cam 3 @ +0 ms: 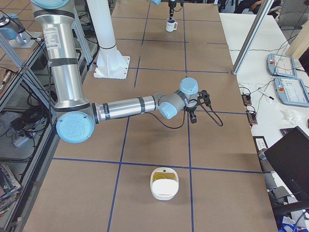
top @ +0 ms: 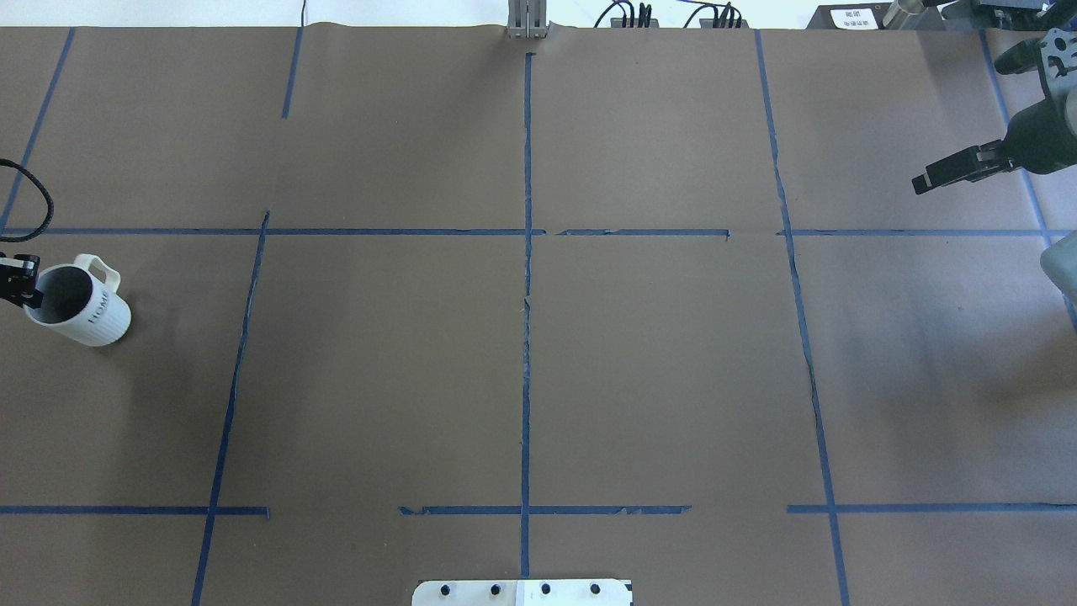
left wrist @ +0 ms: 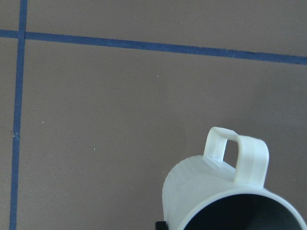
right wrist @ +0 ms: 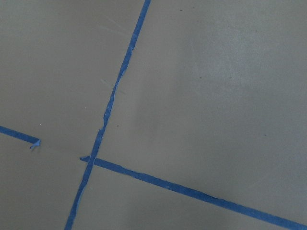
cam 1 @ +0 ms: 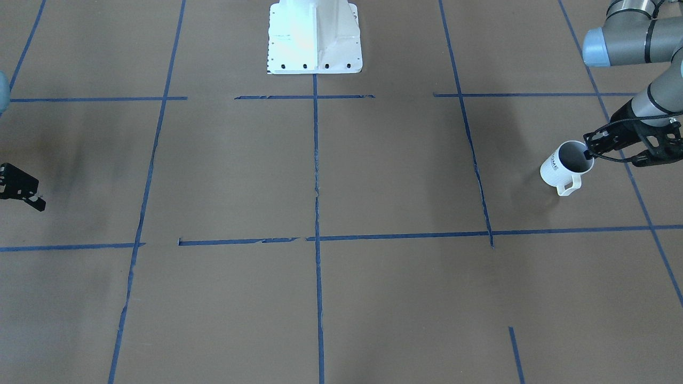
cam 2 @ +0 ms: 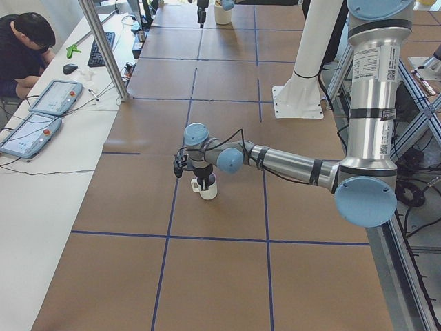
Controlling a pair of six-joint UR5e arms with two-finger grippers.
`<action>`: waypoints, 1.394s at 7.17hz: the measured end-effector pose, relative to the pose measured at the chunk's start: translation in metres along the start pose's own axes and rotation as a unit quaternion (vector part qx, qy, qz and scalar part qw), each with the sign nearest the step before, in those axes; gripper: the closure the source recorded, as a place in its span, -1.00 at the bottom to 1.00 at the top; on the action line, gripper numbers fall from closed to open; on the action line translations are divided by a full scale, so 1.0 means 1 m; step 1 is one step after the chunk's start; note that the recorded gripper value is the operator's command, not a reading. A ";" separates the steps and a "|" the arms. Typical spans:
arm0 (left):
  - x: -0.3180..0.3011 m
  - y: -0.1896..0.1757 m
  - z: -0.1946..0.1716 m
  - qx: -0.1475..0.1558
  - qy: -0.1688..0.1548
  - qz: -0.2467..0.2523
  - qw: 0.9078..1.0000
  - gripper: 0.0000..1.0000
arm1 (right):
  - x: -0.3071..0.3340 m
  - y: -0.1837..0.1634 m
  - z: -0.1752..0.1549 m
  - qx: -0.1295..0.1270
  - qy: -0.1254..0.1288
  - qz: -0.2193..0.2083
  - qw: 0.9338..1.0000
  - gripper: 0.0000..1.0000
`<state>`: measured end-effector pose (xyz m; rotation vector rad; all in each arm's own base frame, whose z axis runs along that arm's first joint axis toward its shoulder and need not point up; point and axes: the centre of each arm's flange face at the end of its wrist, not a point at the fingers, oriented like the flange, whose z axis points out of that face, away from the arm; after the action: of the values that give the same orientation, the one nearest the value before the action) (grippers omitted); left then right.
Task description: Left arm hands cup to right arm to dump lemon
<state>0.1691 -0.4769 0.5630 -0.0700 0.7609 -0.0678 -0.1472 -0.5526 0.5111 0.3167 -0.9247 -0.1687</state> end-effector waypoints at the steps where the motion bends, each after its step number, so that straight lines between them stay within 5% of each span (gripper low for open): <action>1: 0.006 -0.005 -0.002 0.003 0.002 0.003 1.000 -0.99 | 0.000 0.001 -0.001 0.001 0.001 0.000 1.000 -1.00; 6: -0.037 -0.027 -0.058 0.019 -0.018 0.105 0.994 -1.00 | 0.066 0.044 -0.017 -0.021 0.030 -0.018 0.999 -1.00; 8: -0.100 -0.028 -0.090 0.003 -0.036 0.140 0.989 -1.00 | 0.124 0.082 -0.047 -0.043 0.046 -0.033 0.997 -1.00; 10: -0.163 -0.012 -0.114 -0.006 -0.034 0.123 0.992 -1.00 | 0.149 0.098 -0.102 -0.078 0.059 -0.017 0.995 -1.00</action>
<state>-0.0278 -0.4792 0.5941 0.0098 0.6971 0.1739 0.0244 -0.4814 0.5999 0.1950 -0.7850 -0.2502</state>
